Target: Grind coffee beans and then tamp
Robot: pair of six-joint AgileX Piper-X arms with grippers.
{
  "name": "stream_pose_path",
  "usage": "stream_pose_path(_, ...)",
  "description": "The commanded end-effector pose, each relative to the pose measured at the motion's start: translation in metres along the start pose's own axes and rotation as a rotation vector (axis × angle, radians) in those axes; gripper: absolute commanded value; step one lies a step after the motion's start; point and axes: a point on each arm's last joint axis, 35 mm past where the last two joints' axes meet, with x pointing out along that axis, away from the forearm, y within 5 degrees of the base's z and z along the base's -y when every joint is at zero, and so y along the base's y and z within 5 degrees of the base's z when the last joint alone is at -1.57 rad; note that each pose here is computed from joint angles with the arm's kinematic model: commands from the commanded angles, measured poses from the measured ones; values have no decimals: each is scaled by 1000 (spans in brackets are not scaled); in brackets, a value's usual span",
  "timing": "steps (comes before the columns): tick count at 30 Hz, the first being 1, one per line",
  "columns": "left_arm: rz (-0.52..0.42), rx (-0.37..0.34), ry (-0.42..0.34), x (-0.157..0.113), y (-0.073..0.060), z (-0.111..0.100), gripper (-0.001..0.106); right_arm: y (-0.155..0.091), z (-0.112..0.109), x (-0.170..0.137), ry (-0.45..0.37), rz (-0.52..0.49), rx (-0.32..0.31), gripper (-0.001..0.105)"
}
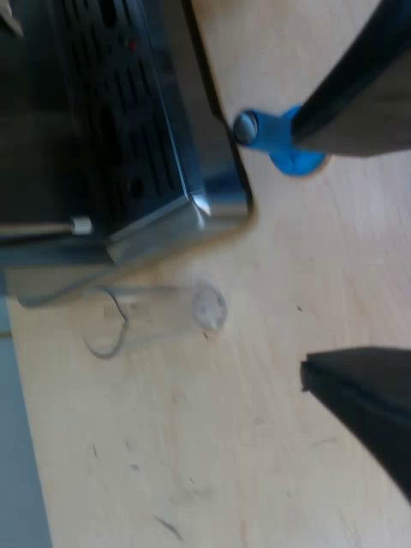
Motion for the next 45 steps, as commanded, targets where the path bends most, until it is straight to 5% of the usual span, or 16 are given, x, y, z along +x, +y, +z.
stream_pose_path(1,-59,2,-5,-3,-4,12,42,2,14,-14,-59,13,-63,47)
stream_pose_path(9,-174,-4,-11,7,-9,28,42,2,44,-33,-108,99,-137,46)
stream_pose_path(19,-338,43,53,36,-20,43,42,-2,75,-18,-39,266,-170,46)
stream_pose_path(30,-486,69,79,62,-32,54,42,3,86,7,21,433,-229,46)
stream_pose_path(45,-591,67,105,97,-31,24,42,38,101,34,37,483,-446,46)
